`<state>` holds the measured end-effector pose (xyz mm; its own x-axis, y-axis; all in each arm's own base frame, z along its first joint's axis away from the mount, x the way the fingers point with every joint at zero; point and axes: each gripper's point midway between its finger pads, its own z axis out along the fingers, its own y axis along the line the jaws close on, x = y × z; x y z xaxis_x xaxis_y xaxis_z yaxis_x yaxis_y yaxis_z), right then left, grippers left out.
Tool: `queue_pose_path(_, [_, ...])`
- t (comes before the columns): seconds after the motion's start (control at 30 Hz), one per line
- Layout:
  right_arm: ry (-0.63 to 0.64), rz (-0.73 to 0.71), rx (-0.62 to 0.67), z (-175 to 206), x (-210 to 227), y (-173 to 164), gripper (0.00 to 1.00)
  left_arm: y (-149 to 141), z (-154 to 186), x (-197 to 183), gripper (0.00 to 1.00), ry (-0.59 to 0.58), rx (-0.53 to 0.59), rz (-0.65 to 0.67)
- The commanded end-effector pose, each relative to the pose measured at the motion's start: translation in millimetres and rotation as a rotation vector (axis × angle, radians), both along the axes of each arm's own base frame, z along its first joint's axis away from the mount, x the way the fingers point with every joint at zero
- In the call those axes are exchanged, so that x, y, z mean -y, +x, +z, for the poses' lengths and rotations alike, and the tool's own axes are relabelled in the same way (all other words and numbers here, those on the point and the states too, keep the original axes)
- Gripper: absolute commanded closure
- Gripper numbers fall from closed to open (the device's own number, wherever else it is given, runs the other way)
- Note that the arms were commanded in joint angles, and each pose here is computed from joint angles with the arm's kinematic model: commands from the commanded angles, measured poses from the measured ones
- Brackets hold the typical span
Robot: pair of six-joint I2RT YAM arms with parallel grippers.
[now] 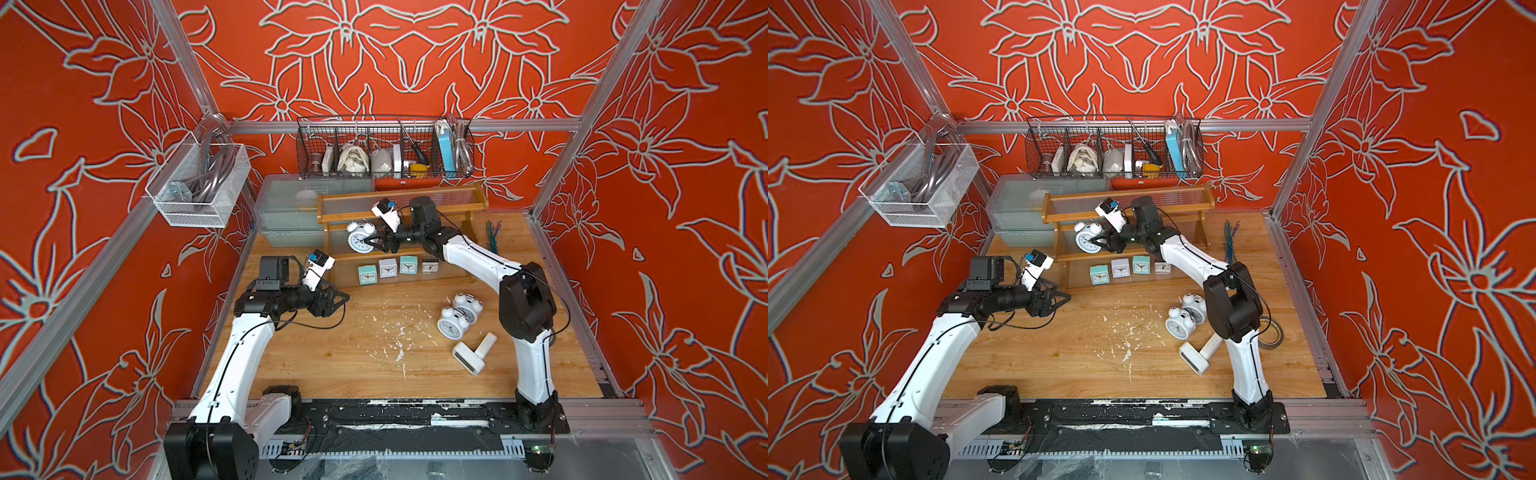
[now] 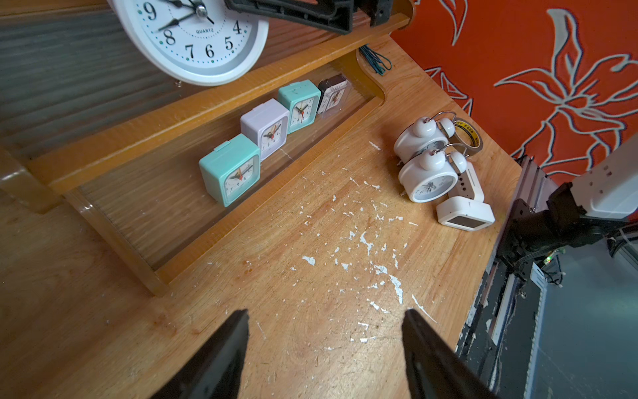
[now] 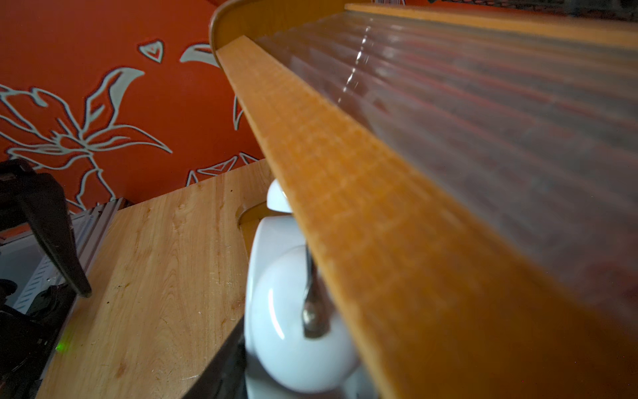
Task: Place the alarm clocks on the shelf by style
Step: Place the alarm on the shelf.
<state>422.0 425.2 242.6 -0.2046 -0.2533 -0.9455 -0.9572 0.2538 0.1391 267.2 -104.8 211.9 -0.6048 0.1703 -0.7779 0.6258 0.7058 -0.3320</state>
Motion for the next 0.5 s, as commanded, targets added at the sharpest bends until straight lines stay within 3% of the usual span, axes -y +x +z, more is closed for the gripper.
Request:
queue_pose_path(0.0, [0.014, 0.016, 0.045, 7.1, -3.6, 7.3, 0.57, 1.5, -0.8, 0.2, 0.29, -0.012, 0.001, -0.004])
queue_pose_path(0.47, [-0.021, -0.005, 0.059, -10.6, -8.3, 22.1, 0.52, 0.7, -3.4, 1.2, 0.29, -0.019, -0.007, -0.010])
